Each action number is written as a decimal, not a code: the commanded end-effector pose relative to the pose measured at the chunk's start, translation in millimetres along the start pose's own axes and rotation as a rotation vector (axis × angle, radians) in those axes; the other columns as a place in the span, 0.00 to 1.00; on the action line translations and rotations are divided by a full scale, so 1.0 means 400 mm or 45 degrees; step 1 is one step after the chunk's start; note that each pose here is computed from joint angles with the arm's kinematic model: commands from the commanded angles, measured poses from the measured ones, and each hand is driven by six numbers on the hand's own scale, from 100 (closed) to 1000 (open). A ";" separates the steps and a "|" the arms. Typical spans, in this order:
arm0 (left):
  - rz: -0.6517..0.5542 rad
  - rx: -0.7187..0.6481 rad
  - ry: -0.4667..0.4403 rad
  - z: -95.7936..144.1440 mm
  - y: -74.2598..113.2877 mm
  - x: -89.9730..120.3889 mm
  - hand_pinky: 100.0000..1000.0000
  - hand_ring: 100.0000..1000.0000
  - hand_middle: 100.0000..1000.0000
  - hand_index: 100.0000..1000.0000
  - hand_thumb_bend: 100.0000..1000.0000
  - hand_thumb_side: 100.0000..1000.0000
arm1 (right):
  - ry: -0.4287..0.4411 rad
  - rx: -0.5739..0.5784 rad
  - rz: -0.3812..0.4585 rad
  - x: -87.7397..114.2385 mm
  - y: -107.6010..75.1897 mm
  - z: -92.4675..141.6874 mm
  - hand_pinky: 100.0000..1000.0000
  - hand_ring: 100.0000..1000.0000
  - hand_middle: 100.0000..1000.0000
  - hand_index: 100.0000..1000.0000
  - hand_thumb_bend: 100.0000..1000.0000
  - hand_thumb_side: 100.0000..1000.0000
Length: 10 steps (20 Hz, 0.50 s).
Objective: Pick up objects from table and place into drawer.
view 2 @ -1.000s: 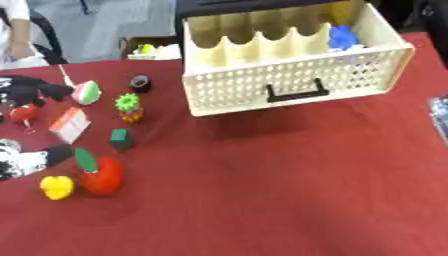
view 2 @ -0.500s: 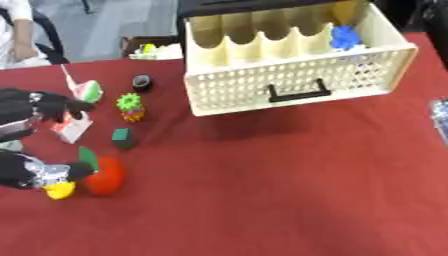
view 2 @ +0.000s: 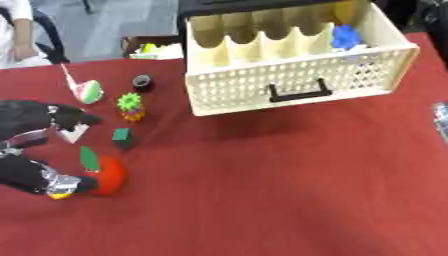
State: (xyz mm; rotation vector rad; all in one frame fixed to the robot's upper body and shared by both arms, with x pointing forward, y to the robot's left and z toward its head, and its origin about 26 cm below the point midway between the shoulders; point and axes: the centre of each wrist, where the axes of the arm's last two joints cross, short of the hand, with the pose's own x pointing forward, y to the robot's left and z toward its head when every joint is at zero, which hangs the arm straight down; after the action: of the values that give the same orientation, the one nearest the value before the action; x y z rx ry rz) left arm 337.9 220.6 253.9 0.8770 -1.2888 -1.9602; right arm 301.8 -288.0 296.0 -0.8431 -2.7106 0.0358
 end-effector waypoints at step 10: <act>0.037 -0.074 0.030 -0.041 -0.027 -0.034 0.62 0.71 0.78 1.00 0.58 0.90 | -0.013 -0.017 0.001 0.007 -0.004 -0.012 0.39 0.41 0.34 0.75 0.00 0.38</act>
State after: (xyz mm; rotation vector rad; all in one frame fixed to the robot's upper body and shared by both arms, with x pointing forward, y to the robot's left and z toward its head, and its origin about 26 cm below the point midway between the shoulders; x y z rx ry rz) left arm 355.8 222.9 233.5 0.8117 -1.2140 -1.9575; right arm 302.2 -287.2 294.6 -0.8396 -2.7039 0.0215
